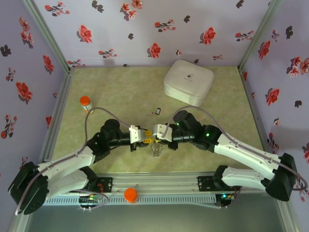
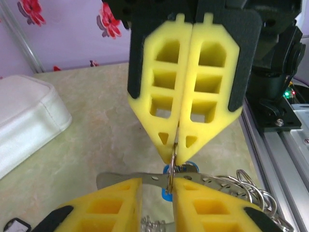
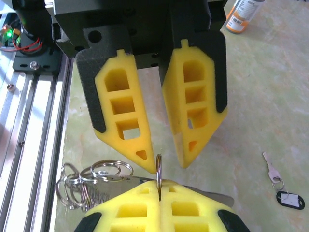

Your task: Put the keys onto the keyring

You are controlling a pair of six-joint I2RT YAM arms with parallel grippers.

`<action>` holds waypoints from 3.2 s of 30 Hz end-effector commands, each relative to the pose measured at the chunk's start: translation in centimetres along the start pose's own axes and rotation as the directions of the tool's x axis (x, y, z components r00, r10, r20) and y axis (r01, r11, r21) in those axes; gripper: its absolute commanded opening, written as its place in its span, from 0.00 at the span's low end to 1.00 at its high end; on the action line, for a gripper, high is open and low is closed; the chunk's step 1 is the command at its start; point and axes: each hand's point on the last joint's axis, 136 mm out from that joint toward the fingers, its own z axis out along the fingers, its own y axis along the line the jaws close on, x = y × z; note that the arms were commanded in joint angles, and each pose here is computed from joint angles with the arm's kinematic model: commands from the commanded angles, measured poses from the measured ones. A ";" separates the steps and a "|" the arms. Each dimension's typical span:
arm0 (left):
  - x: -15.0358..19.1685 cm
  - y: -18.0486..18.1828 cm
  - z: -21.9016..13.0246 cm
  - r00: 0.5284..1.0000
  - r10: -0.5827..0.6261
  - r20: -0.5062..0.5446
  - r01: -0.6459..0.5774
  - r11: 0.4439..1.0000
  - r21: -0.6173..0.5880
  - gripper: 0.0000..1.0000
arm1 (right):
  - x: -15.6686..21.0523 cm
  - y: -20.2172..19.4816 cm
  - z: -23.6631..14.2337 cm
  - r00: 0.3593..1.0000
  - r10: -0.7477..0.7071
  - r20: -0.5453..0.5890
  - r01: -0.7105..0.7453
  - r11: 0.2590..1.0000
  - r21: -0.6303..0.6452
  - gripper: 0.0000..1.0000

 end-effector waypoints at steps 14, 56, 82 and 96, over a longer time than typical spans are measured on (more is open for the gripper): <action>-1.6 0.4 0.1 0.999 0.003 0.049 -0.003 1.000 -0.002 0.08 | -1.9 0.5 -0.3 0.999 -0.007 0.051 0.009 0.999 -0.035 0.00; -2.7 -0.2 0.4 0.979 -0.023 0.204 0.017 0.999 0.029 0.00 | -1.6 -1.1 -1.6 0.907 0.234 0.349 -0.251 0.968 0.003 0.19; -0.1 -1.6 0.4 0.991 -0.058 -0.118 0.070 0.993 0.100 0.19 | -1.0 1.0 -0.6 0.998 0.067 0.014 -0.067 0.997 -0.039 0.00; -1.4 -1.3 0.5 0.998 -0.027 -0.063 0.033 0.995 0.094 0.07 | -1.9 1.3 0.0 0.998 0.053 0.033 -0.051 0.997 -0.062 0.00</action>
